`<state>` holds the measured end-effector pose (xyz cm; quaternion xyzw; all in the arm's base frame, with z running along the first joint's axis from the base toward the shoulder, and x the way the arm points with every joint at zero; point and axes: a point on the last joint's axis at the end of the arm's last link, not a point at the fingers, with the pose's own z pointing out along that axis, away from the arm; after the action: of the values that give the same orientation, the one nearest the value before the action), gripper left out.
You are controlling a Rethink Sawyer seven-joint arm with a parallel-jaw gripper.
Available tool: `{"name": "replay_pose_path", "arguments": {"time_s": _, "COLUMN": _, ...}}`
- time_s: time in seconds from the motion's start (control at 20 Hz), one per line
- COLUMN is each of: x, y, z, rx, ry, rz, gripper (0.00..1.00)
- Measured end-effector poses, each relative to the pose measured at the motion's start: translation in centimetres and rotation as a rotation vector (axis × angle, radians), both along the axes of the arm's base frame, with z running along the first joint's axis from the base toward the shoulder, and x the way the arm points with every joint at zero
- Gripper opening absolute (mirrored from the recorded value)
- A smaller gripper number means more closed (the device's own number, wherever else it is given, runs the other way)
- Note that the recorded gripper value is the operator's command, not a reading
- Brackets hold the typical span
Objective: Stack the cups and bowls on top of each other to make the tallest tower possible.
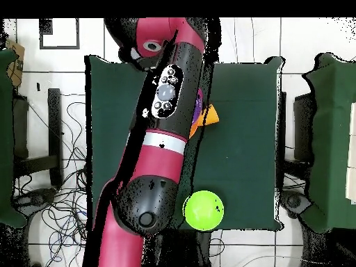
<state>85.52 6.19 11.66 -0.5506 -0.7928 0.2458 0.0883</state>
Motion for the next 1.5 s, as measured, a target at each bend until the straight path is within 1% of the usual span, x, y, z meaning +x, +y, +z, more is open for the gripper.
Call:
{"name": "replay_pose_path", "arguments": {"time_s": 0.35, "x": -0.4, "y": 0.9, "z": -2.0, "rx": 0.006, "ry": 0.026, "rz": 0.002, "gripper": 0.0}}
{"name": "replay_pose_path", "arguments": {"time_s": 0.55, "x": -0.6, "y": 1.0, "z": -2.6, "rx": -0.002, "ry": 0.036, "rz": 0.005, "gripper": 0.0}}
{"name": "replay_pose_path", "arguments": {"time_s": 0.8, "x": -0.6, "y": 1.0, "z": -2.7, "rx": -0.008, "ry": 0.038, "rz": 0.006, "gripper": 0.0}}
{"name": "replay_pose_path", "arguments": {"time_s": 1.5, "x": -0.7, "y": 1.2, "z": -2.7, "rx": -0.009, "ry": 0.038, "rz": 0.009, "gripper": 0.0}}
